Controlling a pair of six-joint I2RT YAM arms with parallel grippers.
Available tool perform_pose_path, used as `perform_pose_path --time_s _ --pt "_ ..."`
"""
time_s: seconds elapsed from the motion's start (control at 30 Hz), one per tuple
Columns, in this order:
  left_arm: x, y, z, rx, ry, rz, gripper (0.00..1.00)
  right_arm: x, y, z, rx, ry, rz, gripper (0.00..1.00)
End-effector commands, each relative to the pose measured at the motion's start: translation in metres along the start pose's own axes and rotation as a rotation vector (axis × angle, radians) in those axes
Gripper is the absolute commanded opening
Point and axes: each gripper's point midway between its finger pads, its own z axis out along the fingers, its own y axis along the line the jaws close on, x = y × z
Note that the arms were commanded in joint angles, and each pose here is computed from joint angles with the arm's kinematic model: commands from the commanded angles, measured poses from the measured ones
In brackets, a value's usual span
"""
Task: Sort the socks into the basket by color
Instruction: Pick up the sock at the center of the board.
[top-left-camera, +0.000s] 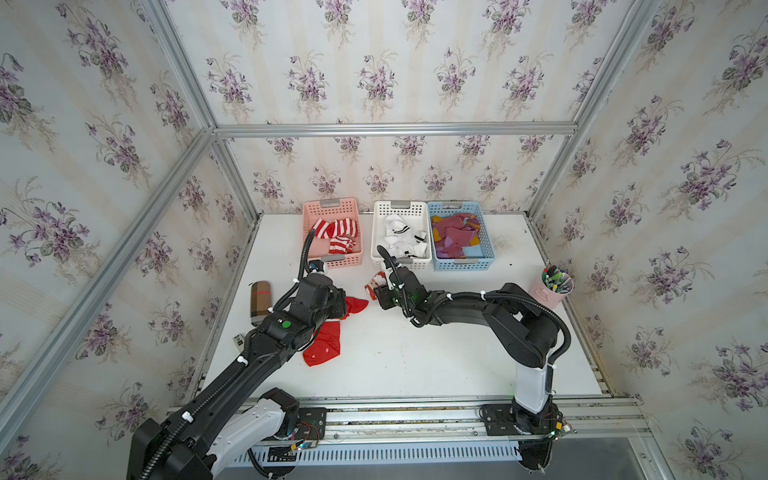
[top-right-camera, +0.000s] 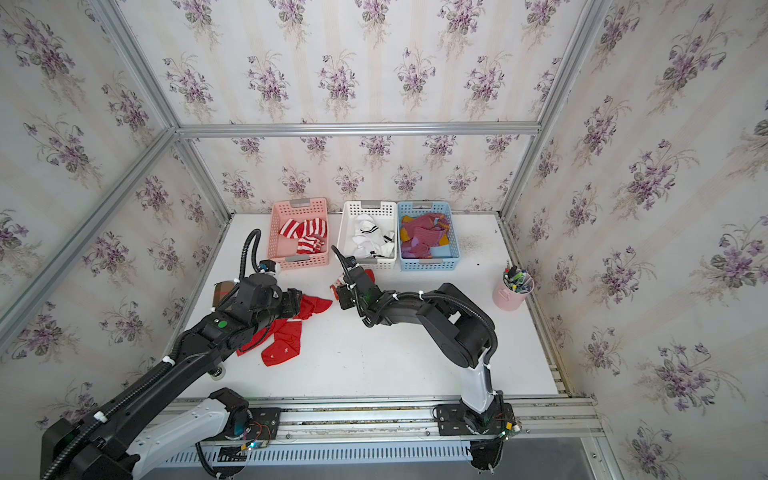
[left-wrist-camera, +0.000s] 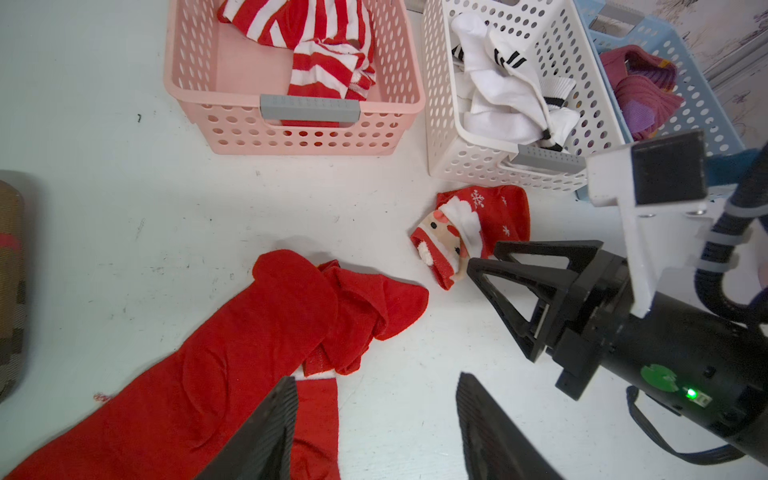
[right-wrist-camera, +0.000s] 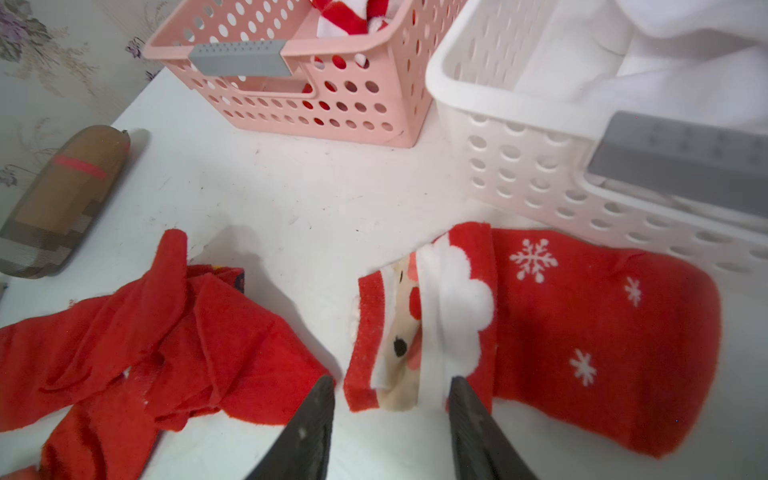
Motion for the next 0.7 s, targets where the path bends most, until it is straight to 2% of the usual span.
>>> perform_pose_path --time_s 0.0,0.27,0.5,0.6,0.67 --pt "0.000 0.004 -0.002 -0.018 -0.008 0.000 0.63 0.002 -0.011 0.009 0.070 0.014 -0.028 0.46" --pt "0.001 0.008 -0.008 -0.023 -0.018 -0.001 0.63 0.014 -0.015 0.027 0.102 0.059 -0.042 0.46" --pt "-0.001 0.005 -0.013 -0.003 -0.025 -0.011 0.63 0.030 -0.014 0.033 0.111 0.100 -0.038 0.41" --pt "-0.001 0.007 -0.015 -0.006 -0.031 -0.011 0.63 0.035 -0.013 0.031 0.112 0.105 -0.036 0.34" --pt "-0.001 0.007 -0.015 -0.007 -0.030 -0.011 0.63 0.037 -0.013 0.027 0.105 0.102 -0.033 0.25"
